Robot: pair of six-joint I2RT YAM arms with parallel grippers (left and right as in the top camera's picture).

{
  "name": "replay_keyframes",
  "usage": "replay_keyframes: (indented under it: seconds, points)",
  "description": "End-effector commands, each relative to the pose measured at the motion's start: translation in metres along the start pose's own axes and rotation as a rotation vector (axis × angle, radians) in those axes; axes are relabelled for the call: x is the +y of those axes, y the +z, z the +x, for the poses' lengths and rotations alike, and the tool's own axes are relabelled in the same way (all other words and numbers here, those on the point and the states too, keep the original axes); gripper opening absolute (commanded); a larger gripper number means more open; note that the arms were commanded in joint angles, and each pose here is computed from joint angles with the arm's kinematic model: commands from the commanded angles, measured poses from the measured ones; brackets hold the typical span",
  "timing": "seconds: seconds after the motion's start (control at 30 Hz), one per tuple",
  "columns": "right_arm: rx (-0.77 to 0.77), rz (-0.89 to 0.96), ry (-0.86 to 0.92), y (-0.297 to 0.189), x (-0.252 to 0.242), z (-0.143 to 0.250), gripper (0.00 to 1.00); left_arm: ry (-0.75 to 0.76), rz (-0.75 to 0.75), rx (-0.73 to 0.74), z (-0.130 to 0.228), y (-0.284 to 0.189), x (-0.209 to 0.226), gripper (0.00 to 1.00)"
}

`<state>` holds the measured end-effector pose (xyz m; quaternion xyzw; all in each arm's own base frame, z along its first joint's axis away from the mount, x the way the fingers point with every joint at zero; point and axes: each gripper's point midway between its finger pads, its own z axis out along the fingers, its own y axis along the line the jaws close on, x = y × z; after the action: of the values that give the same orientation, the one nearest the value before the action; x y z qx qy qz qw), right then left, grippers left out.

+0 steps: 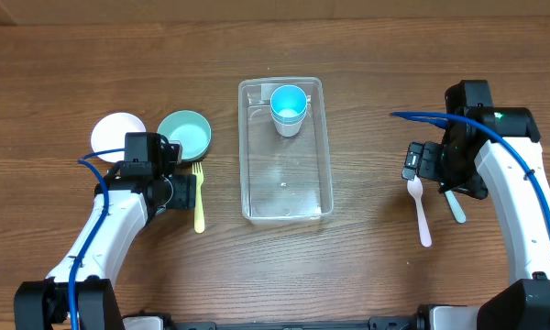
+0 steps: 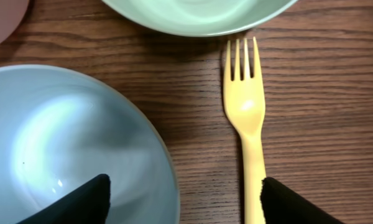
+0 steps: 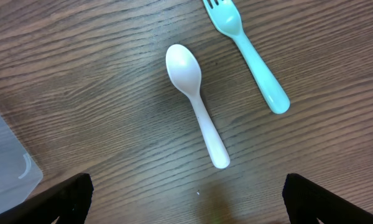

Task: Pack container
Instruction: 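Reach the left gripper to the front teal bowl and grasp it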

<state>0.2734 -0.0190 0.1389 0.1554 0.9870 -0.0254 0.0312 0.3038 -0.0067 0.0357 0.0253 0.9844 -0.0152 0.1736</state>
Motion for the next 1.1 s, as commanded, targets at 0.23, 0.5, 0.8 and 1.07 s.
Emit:
replay_keyframes:
  seconds: [0.23, 0.5, 0.8, 1.07]
  points:
    - [-0.014, 0.003, 0.002, -0.002, -0.002, -0.002, 1.0, 0.022, 0.033, 0.016, 0.005, 0.003, -0.007, 0.22]
    - [-0.014, 0.004, 0.002, -0.002, -0.002, -0.002, 1.0, 0.019, 0.035, -0.003, 0.0, 0.002, -0.008, 0.04]
    - [-0.014, 0.003, 0.002, -0.002, -0.002, -0.002, 1.0, 0.003, -0.017, -0.037, -0.041, -0.036, 0.001, 0.04]
    - [-0.014, 0.004, 0.002, -0.002, -0.002, -0.002, 1.0, -0.006, -0.018, -0.023, -0.041, -0.042, 0.001, 0.04]
